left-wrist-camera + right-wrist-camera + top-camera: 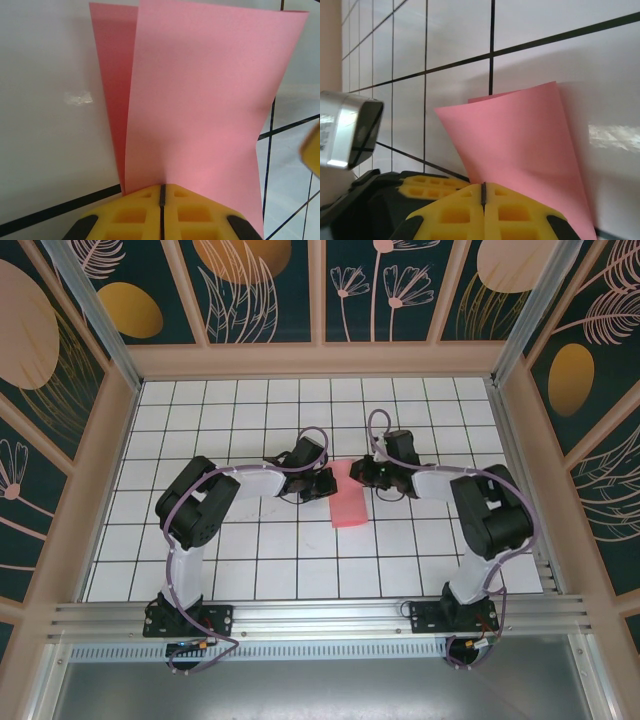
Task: Fold a paper plane with a square sheet of paper (pick it up from the middle)
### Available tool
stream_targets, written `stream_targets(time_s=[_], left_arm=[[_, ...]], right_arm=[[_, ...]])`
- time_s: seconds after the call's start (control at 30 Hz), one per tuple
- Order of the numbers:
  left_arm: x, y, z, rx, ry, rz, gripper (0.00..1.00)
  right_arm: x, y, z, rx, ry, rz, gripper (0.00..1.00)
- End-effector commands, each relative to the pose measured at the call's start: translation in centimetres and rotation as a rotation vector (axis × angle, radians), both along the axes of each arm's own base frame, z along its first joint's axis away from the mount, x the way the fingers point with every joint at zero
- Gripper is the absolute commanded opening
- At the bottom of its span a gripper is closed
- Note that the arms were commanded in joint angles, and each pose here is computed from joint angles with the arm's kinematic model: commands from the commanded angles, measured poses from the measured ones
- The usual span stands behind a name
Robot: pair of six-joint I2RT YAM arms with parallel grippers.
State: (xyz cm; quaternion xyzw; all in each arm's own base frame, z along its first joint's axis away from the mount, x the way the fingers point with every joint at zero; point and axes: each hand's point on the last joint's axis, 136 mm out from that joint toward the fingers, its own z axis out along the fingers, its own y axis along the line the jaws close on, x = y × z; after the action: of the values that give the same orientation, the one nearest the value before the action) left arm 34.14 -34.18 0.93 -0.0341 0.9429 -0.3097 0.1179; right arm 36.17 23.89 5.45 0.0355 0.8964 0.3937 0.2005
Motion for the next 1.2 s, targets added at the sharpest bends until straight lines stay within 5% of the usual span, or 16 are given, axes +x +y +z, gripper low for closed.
stream_targets(time_s=[0.0,0.4,0.7,1.17], left_arm=[[-4.0,6.1,-8.2,0.301,0.172,0.05,0.1],[-4.9,6.9,-9.0,0.327,0.196,0.054,0.09],[-4.7,6.7,-8.7,0.318,0.188,0.049,0.08],[-4.9,7.0,-8.8,0.323,0.192,0.055,0.08]], right_arm=[[1.2,0.5,-1.0,0.012,0.016,0.002,0.05],[4.0,-5.3,-3.4,-0.035,0.064,-0.198,0.04],[3.8,-0.6,0.8,0.056,-0.023,-0.06,0.05],[5.7,-1.8,-4.5,-0.051,0.075,-0.164,0.04]])
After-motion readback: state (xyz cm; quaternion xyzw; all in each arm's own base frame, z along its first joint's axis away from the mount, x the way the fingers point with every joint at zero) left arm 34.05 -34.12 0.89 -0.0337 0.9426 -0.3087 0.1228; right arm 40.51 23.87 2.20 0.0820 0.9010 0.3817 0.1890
